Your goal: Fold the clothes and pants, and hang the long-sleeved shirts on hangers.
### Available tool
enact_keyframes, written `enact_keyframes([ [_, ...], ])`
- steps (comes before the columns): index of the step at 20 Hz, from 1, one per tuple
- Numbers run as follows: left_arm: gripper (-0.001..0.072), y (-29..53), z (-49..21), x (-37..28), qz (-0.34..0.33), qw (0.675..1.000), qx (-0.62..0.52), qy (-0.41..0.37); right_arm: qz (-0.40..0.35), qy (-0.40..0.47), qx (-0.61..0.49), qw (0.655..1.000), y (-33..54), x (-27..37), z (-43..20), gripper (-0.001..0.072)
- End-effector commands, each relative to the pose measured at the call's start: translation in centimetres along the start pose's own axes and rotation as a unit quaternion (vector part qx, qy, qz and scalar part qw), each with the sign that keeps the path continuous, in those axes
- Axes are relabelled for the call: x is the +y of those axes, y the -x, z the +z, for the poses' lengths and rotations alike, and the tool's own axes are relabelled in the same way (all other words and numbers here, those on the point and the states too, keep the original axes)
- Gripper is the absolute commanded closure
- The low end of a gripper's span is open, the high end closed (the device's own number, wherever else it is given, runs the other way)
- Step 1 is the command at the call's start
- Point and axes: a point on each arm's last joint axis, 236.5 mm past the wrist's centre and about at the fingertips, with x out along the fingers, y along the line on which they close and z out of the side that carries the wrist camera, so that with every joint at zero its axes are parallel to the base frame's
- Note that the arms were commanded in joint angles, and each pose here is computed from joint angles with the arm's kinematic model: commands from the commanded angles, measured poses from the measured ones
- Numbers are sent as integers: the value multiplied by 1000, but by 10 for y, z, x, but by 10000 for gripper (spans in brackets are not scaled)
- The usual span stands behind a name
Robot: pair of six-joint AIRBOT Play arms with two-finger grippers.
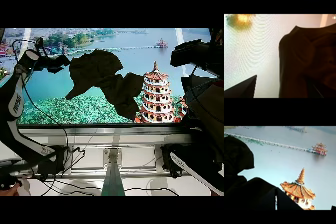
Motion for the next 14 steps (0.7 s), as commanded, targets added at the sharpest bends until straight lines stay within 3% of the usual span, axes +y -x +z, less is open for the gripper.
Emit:
enact_keyframes([
  [1,121,-23,11,-6,-20,1000,-6,-13,-1,1,9,1000,-6,0,-3,700],
  [3,144,-35,14,-12,-20,999,-14,-21,-22,25,27,999,-15,-11,-10,700],
  [6,365,-49,0,-23,-24,999,2,-31,-67,9,92,993,-28,-49,-41,700],
  [8,369,-54,-6,-27,-25,999,8,-34,-97,-25,139,985,-27,-83,-66,701],
  [10,683,-49,-3,-33,-30,999,7,-44,-114,-30,189,975,-23,-112,-96,702],
  [12,684,-24,10,-48,-38,993,-6,-109,-98,-41,237,966,-26,-125,-138,702],
  [14,684,16,29,-61,-17,979,-31,-202,-26,-74,278,957,-40,-105,-190,702],
])
